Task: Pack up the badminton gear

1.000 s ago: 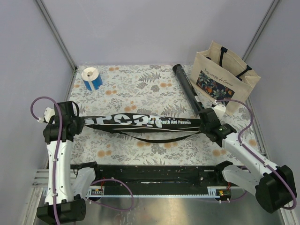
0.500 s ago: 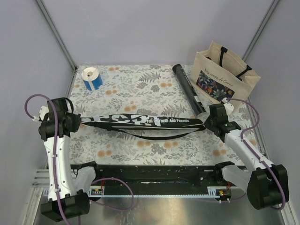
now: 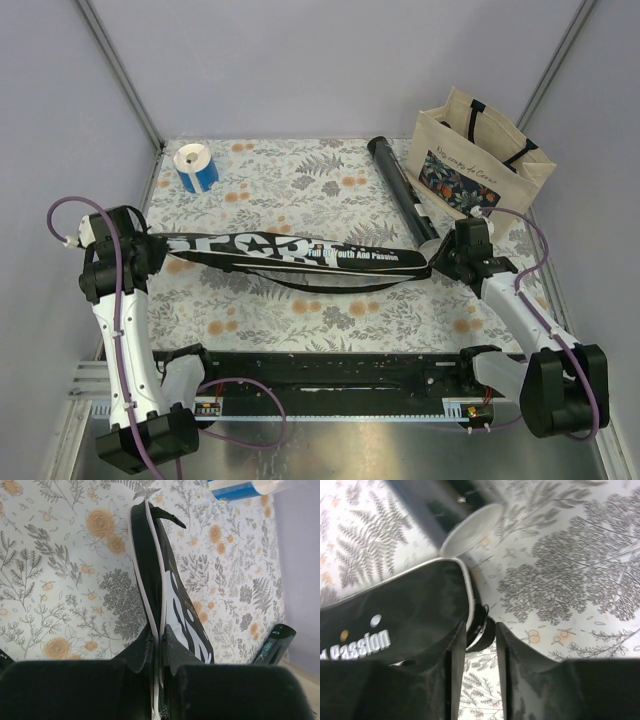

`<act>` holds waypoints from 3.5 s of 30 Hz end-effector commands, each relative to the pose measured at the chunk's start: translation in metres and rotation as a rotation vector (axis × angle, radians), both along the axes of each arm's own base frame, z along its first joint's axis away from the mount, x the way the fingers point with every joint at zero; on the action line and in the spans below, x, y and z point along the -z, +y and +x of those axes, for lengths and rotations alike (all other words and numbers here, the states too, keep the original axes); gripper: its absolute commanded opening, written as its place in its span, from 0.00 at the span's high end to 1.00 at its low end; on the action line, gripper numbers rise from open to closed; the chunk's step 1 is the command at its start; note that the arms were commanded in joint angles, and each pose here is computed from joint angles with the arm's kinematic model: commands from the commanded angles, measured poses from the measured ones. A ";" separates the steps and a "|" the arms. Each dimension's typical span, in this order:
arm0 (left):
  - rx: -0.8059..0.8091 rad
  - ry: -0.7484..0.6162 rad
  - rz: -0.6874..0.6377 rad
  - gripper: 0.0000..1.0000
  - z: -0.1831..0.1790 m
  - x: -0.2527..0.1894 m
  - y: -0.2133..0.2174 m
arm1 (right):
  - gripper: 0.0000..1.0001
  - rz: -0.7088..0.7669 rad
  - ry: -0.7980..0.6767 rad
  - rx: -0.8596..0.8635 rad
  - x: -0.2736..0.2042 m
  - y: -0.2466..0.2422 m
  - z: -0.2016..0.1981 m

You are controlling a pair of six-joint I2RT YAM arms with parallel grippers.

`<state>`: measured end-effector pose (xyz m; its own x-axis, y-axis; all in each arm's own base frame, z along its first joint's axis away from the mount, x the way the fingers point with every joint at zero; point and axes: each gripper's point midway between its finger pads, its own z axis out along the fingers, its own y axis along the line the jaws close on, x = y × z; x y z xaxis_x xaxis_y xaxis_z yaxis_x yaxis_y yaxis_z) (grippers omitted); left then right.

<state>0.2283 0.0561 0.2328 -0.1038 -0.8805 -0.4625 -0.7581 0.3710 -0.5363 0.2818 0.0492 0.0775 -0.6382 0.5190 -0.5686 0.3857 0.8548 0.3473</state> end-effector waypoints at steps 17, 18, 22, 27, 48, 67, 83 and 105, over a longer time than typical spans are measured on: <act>0.050 -0.181 0.001 1.00 0.013 -0.042 -0.009 | 0.17 -0.168 -0.787 -1.131 -0.128 0.222 -0.018; 0.047 -0.183 -0.003 1.00 0.013 -0.043 -0.009 | 0.16 -0.194 -0.767 -1.162 -0.118 0.231 -0.017; 0.027 -0.179 -0.017 1.00 0.013 -0.043 -0.008 | 0.15 -0.313 -0.668 -1.296 -0.092 0.256 -0.022; 0.021 -0.174 -0.023 1.00 0.016 -0.047 -0.007 | 0.17 -0.483 -0.693 -1.297 -0.080 0.274 -0.019; 0.371 -0.484 -0.020 0.07 0.066 -0.110 -0.047 | 1.00 0.273 -0.577 -1.142 -0.185 0.330 -0.041; 0.662 -0.419 0.024 0.06 0.048 -0.012 -0.092 | 1.00 0.516 -0.234 -0.876 -0.108 0.321 0.060; 1.119 -0.556 0.092 0.01 0.011 0.007 -0.170 | 0.11 0.138 -0.140 -0.796 -0.091 0.219 0.054; 1.305 -0.781 0.017 0.01 -0.021 -0.026 -0.203 | 0.01 0.075 -0.493 -0.443 -0.161 0.071 -0.088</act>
